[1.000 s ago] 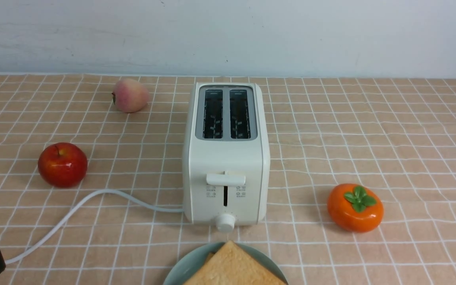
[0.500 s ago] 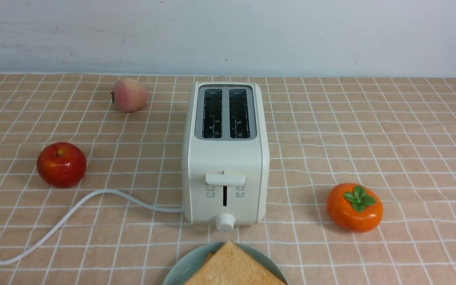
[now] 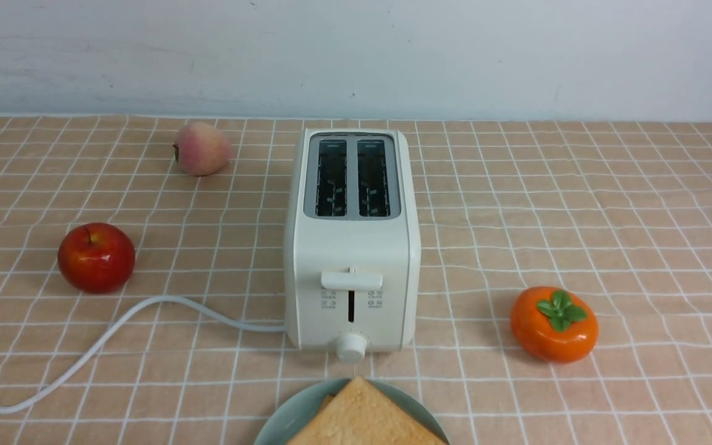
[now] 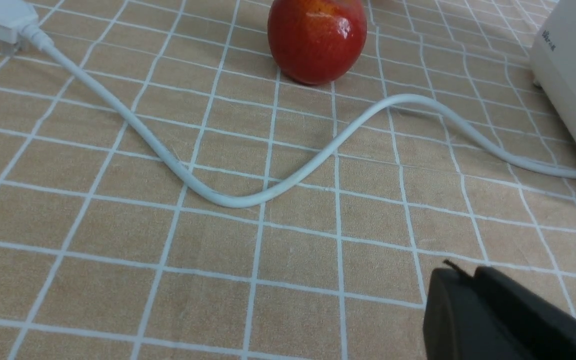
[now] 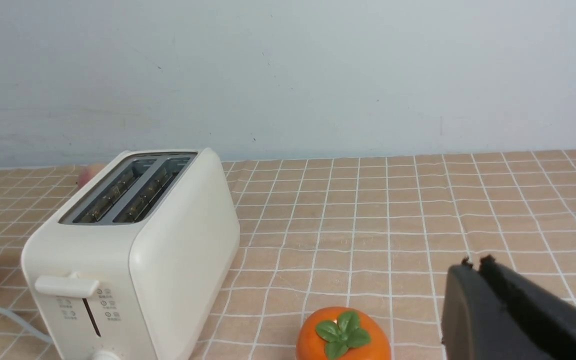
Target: Take toasted bread from bread machine on light coffee tablecloth place on plate.
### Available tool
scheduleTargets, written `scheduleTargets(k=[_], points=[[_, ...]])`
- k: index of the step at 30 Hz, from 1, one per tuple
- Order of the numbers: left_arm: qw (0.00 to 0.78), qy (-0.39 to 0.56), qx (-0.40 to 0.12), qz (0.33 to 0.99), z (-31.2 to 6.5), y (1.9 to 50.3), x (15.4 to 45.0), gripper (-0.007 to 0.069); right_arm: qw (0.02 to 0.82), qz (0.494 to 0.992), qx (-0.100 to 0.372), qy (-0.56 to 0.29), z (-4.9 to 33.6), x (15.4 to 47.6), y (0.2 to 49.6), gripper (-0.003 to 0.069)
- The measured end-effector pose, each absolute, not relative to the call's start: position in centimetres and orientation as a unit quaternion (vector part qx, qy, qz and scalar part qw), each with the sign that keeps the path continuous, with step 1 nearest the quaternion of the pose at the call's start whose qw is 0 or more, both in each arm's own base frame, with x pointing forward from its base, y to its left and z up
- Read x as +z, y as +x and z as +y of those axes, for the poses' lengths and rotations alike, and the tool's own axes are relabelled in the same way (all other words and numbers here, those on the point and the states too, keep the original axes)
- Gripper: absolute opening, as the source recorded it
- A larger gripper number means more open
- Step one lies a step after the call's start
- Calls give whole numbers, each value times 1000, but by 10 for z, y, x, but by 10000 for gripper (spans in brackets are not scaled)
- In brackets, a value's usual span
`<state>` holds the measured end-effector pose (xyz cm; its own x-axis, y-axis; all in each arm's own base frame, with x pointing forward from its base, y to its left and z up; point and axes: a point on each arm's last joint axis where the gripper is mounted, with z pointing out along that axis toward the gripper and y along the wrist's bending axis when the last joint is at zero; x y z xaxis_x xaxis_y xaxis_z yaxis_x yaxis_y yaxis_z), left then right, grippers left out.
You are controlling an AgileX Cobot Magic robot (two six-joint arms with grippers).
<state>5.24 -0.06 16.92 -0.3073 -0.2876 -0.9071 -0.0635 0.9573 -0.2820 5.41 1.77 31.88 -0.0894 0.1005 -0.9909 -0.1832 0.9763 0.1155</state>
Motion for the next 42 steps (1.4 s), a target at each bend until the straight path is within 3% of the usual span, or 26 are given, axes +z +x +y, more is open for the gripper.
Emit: scheduleTargets(k=[14, 27, 31, 35, 40, 42], points=[[578, -109, -97, 803, -1, 52, 169, 38, 674, 730, 105, -28, 18, 319, 54, 26], [578, -109, -97, 803, -1, 52, 169, 38, 660, 746, 67, -59, 16, 307, 56, 37], [578, -109, -97, 803, -1, 52, 169, 39, 642, 765, 32, -48, 10, 275, 55, 43], [577, -110, -97, 803, -1, 52, 169, 42, 644, 765, 23, -15, 4, 247, 54, 47], [577, -110, -97, 804, -1, 52, 169, 51, 632, 775, 4, 9, -1, 187, 55, 56], [577, -110, -97, 804, -1, 52, 169, 54, 619, 785, 7, 17, -1, 179, 54, 58]])
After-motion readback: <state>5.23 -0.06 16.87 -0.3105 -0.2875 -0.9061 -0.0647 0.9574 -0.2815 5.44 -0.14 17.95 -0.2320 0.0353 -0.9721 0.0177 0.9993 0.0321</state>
